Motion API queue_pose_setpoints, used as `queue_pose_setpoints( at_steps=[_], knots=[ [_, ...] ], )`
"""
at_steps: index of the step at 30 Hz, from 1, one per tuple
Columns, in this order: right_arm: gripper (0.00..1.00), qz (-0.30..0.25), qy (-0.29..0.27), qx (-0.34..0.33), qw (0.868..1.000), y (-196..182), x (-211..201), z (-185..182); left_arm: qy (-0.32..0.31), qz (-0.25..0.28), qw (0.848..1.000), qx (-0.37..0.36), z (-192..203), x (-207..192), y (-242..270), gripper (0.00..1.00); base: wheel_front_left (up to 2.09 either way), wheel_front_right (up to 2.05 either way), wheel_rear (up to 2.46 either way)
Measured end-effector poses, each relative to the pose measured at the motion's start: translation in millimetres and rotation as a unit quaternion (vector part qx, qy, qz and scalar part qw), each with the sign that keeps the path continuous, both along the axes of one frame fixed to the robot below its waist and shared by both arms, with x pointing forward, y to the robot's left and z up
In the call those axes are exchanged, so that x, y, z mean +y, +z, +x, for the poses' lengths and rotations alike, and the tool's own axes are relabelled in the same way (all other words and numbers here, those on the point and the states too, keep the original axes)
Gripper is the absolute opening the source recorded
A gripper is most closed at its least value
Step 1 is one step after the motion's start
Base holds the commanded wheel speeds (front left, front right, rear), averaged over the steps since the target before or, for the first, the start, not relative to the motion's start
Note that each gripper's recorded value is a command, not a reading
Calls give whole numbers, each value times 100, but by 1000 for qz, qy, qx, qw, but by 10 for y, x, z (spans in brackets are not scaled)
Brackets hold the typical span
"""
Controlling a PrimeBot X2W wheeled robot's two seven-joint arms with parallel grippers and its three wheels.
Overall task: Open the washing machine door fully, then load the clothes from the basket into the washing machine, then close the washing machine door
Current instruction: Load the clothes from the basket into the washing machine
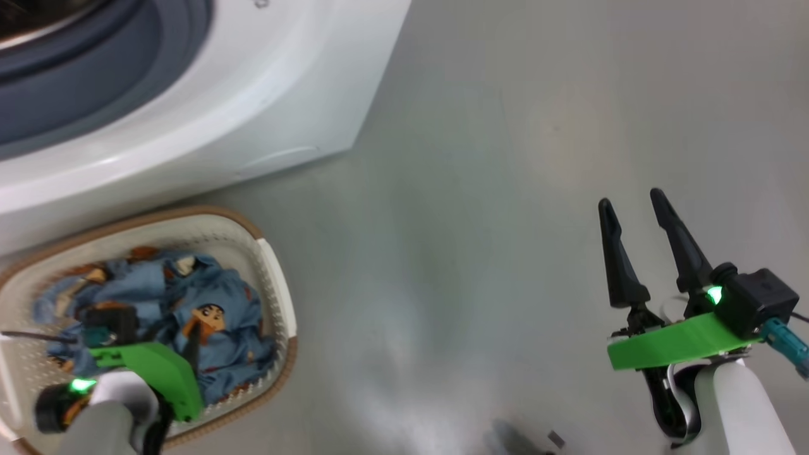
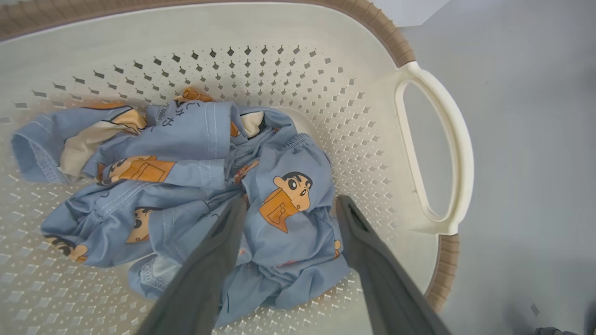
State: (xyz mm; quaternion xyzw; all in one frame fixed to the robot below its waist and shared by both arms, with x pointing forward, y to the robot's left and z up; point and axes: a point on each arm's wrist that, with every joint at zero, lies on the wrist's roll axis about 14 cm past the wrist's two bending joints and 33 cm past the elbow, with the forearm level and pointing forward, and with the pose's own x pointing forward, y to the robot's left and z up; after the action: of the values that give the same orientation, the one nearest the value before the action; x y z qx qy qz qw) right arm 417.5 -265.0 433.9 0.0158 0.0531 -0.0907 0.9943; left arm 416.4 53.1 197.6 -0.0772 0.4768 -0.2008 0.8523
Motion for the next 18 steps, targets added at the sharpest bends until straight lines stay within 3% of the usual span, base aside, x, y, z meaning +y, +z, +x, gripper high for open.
queue_pose_setpoints(
  at_steps=[18],
  knots=[
    [100, 3, 0, 32, 999, -374, -31, 216, -26, 26, 997, 62, 199, -50, -701, 100, 0, 0, 0]
  ],
)
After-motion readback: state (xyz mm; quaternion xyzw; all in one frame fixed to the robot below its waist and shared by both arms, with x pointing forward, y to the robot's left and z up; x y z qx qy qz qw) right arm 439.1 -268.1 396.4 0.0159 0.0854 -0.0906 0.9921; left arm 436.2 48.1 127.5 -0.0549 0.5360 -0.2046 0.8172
